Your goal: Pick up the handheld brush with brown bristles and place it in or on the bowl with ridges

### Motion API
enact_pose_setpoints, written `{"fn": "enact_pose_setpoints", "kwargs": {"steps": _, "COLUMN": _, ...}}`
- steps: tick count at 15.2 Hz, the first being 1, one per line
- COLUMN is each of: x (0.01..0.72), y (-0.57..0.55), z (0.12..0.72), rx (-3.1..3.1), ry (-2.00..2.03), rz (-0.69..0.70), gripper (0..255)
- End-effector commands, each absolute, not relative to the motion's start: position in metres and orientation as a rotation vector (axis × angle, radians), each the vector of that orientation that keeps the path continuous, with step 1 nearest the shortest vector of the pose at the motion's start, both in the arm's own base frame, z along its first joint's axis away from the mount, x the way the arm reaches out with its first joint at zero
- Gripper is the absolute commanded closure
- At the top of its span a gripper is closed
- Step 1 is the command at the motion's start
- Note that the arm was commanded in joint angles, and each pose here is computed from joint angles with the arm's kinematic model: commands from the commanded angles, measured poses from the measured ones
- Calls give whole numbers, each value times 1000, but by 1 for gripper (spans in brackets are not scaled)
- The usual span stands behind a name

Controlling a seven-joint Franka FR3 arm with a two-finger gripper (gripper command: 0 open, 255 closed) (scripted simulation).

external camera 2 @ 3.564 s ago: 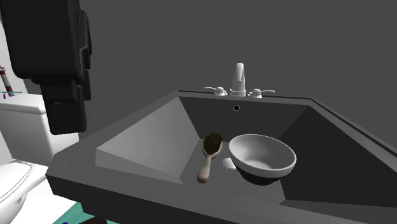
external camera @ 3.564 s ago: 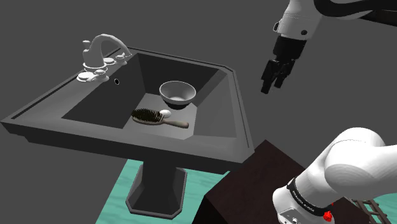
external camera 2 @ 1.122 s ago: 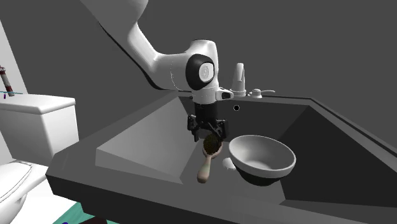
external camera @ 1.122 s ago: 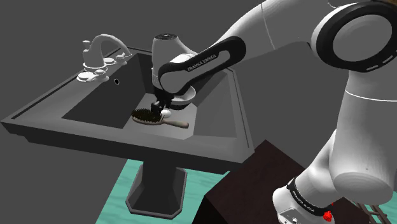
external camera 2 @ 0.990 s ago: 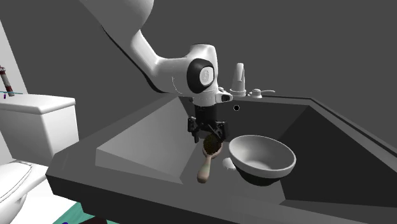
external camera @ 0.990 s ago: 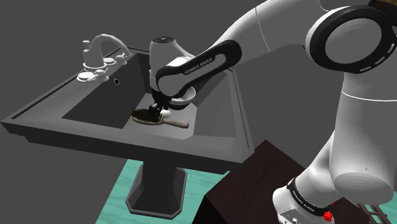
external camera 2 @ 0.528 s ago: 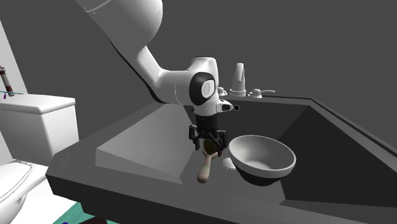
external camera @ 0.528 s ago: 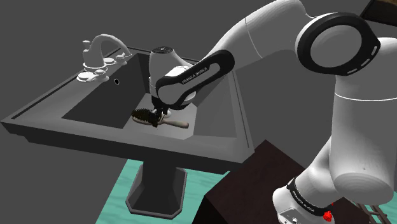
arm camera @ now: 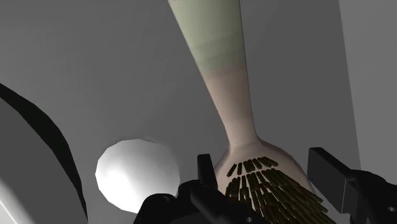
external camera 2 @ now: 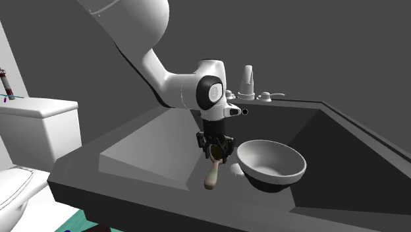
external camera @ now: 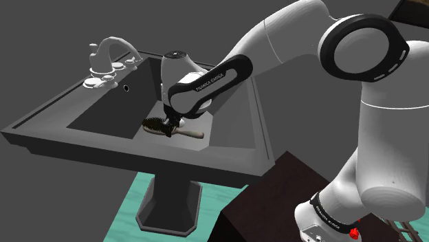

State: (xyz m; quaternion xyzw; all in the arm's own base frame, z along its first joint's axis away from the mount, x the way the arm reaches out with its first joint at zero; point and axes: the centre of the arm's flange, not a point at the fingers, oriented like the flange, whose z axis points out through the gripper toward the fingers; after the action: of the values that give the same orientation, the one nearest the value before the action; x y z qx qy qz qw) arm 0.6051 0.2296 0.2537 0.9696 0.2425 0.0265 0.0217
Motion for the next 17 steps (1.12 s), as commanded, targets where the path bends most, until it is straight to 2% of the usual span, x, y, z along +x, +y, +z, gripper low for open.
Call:
{"fn": "enact_pose_setpoints", "kwargs": {"steps": 1, "x": 605, "y": 229, "z": 253, "rx": 3005, "ry": 751, "rz": 81, "gripper": 255}}
{"fn": "enact_pose_setpoints", "kwargs": {"steps": 9, "x": 605, "y": 230, "z": 253, "rx": 3005, "ry": 751, "rz": 81, "gripper": 255}}
{"fn": "enact_pose_setpoints", "kwargs": {"steps": 17, "x": 605, "y": 230, "z": 295, "rx": 3005, "ry": 751, "rz": 81, "gripper": 255}}
